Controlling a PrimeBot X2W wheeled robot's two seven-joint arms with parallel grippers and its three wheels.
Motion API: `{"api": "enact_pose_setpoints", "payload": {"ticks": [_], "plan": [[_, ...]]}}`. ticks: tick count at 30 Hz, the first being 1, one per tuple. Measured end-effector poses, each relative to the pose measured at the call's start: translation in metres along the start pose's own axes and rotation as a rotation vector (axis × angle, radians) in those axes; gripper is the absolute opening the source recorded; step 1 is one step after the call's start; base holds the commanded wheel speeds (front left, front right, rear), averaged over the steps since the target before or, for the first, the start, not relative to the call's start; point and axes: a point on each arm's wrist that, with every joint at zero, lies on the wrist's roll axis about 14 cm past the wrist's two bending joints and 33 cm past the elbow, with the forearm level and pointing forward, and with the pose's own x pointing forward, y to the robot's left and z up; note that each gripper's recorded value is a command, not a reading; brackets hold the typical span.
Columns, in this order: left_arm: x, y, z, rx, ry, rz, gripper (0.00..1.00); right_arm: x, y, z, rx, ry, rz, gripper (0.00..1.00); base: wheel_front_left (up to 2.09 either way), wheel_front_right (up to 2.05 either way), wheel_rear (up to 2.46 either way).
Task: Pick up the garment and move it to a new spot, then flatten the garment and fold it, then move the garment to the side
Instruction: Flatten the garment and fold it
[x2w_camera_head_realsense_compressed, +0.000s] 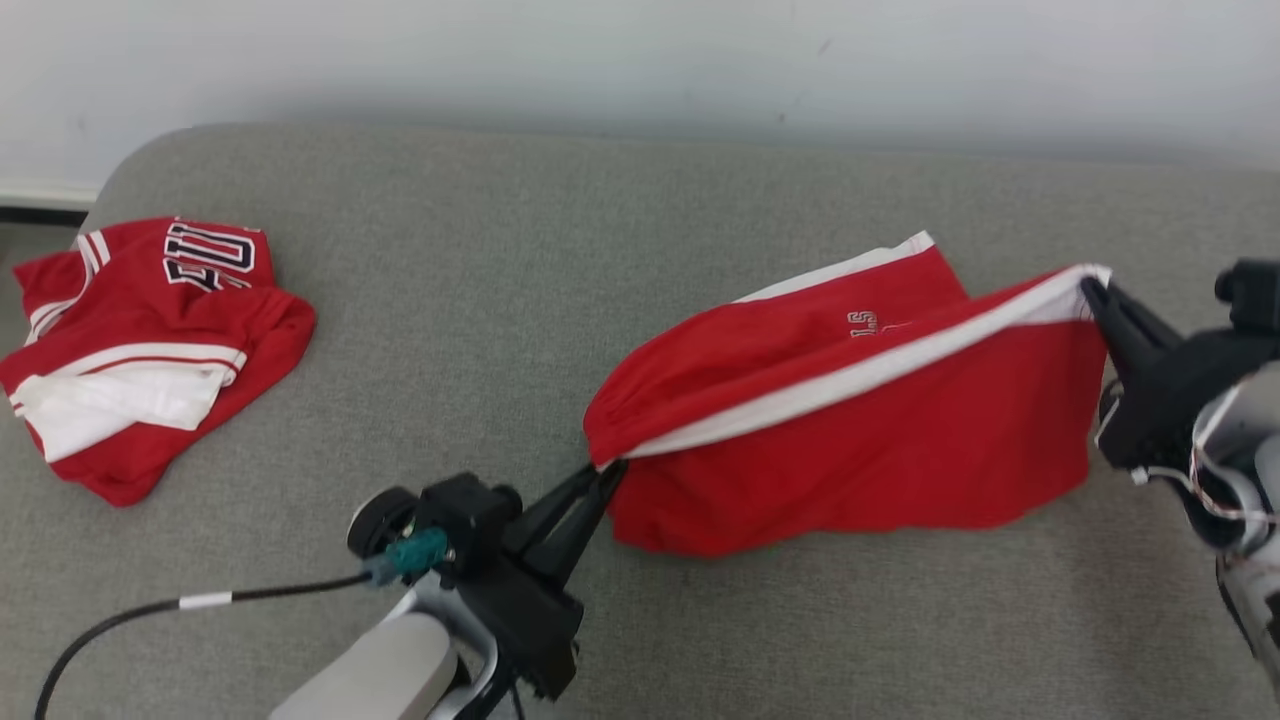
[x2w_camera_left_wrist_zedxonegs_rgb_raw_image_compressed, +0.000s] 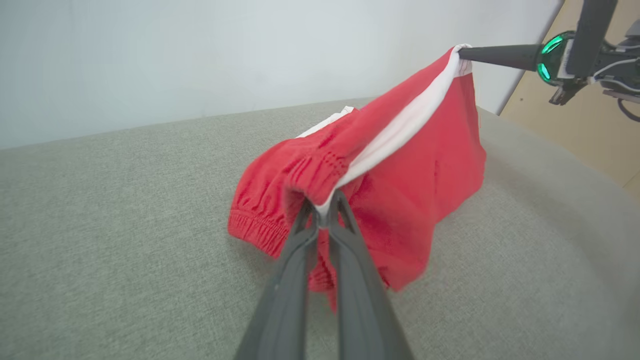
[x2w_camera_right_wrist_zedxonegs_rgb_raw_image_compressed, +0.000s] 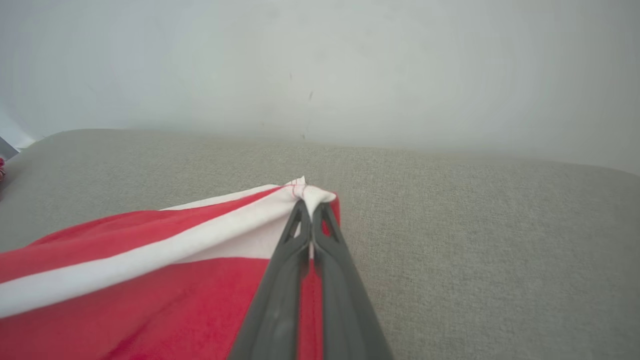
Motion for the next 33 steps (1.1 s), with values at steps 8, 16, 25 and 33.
{"api": "enact_pose_setpoints", "payload": {"ticks": [8,16,25,33], "plan": [[0.023,0.023,-0.001,-0.026,0.012,0.048,0.0,0.054,-0.002,0.006,-0.04,0.027,-0.009,0.0,0.0,0.0,0.0],[0.039,0.047,-0.013,-0.038,0.044,0.094,0.0,0.1,0.007,-0.003,-0.067,0.045,0.006,0.0,0.0,0.0,0.0],[0.042,0.059,-0.026,-0.039,0.074,0.125,0.44,0.122,0.014,-0.024,-0.09,0.083,0.02,0.97,0.0,0.0,0.0],[0.036,0.063,-0.016,-0.033,0.031,0.17,1.0,0.11,0.009,-0.01,-0.1,0.038,0.017,1.0,0.0,0.0,0.0]]}}
